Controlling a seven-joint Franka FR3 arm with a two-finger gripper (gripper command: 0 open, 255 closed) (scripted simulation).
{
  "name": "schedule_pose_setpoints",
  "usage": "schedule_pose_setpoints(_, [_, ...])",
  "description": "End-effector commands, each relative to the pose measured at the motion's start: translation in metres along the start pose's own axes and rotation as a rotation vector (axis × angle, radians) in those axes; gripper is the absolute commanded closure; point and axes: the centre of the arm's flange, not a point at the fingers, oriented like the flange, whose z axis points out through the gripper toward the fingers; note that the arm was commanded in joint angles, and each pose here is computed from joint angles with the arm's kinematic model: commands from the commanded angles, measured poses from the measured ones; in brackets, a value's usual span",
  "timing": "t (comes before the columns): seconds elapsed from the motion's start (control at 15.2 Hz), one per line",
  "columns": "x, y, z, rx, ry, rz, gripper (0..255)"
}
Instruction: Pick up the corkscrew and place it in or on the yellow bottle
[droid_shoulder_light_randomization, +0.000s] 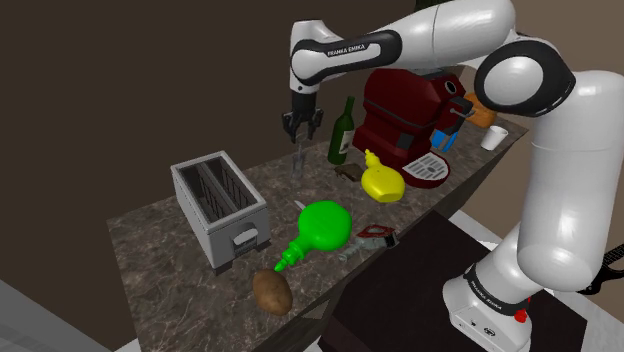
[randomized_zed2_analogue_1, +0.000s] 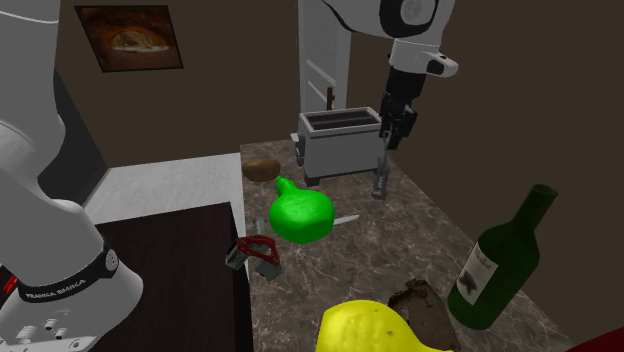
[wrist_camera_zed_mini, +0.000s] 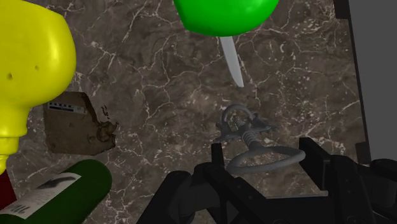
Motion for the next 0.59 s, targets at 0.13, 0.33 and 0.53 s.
schedule_pose_setpoints(0.13, [-0.002,0.000,-0.022,0.000,0.000,0.000,255])
schedule_pose_setpoints(0.33, [-0.004,0.000,-0.037,0.000,0.000,0.000,255])
schedule_pose_setpoints(0.53, [-0.006,0.000,-0.053,0.000,0.000,0.000,255])
